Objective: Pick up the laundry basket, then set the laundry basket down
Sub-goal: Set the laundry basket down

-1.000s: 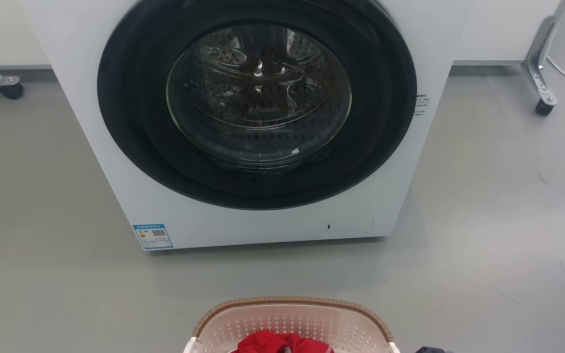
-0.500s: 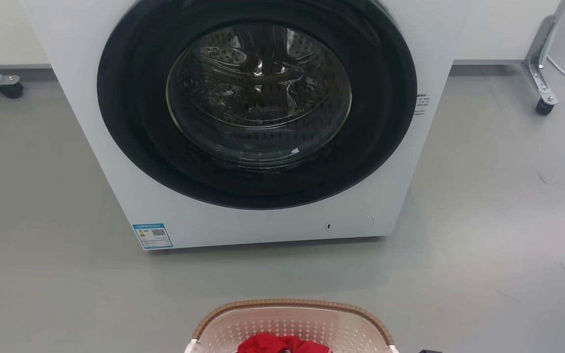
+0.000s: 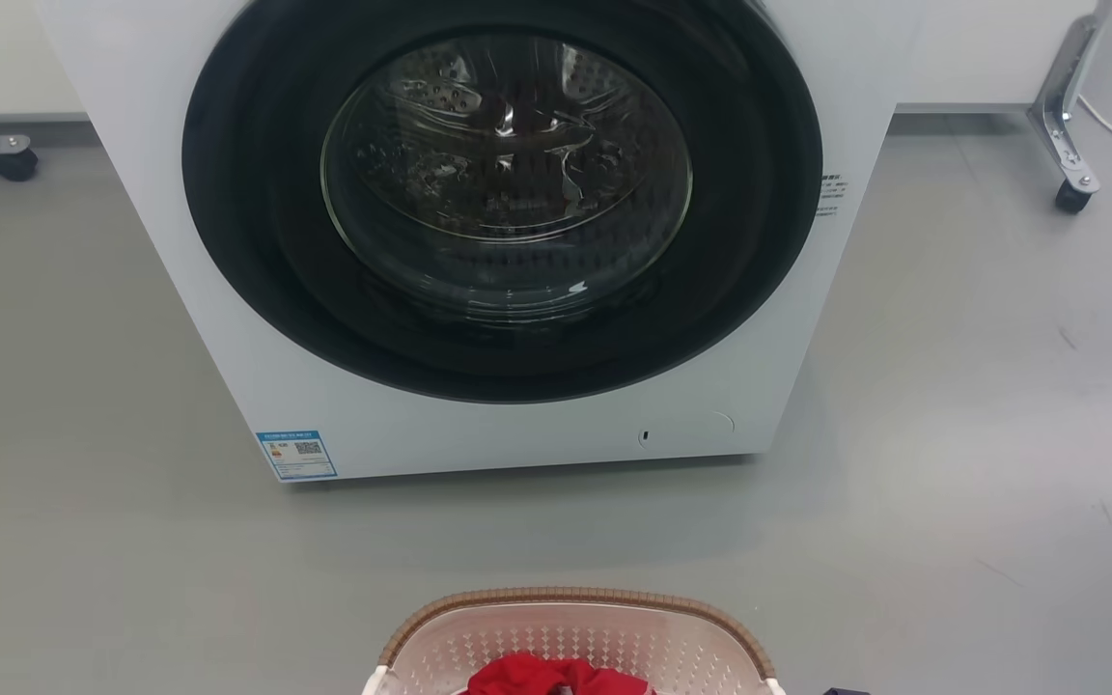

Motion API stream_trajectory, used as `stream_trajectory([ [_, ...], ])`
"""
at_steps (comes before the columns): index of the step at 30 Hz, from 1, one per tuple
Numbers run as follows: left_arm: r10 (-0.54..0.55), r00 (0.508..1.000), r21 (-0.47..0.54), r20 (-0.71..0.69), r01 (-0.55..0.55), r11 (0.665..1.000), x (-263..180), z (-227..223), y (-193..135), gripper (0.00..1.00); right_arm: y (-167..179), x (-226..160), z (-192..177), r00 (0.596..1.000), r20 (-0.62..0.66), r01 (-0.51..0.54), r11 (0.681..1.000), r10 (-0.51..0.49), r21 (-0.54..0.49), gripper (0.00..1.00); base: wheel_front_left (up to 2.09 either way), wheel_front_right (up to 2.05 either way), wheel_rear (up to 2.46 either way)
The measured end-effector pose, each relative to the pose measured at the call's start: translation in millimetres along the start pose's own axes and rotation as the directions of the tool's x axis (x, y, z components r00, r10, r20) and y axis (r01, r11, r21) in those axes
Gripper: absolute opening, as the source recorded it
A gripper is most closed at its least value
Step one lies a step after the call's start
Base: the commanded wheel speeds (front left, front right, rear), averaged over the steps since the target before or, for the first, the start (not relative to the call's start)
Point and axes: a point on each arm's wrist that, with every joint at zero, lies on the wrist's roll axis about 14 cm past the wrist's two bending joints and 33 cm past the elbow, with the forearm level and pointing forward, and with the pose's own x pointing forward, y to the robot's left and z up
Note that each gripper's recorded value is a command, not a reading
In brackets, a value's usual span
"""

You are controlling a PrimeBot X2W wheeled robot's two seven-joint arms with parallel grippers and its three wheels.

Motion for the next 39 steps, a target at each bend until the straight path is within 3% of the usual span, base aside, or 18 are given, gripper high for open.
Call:
stream_trajectory([
  [14,0.002,1.000,0.006,0.019,-0.002,1.000,11,22,1,0.00,-1,10,30,0.999,0.032,0.006,1.000,-0.005,-0.013,0.00,0.00,0.00,0.00],
  [29,-0.007,0.991,0.018,0.133,0.005,1.000,43,103,4,0.00,2,35,130,0.985,0.171,0.017,0.997,-0.003,-0.077,0.00,0.00,0.00,0.00],
  [39,-0.007,0.990,0.014,0.141,0.006,1.000,76,131,9,0.00,-6,69,163,0.983,0.182,0.039,0.994,-0.020,-0.102,0.00,0.00,0.00,0.00],
])
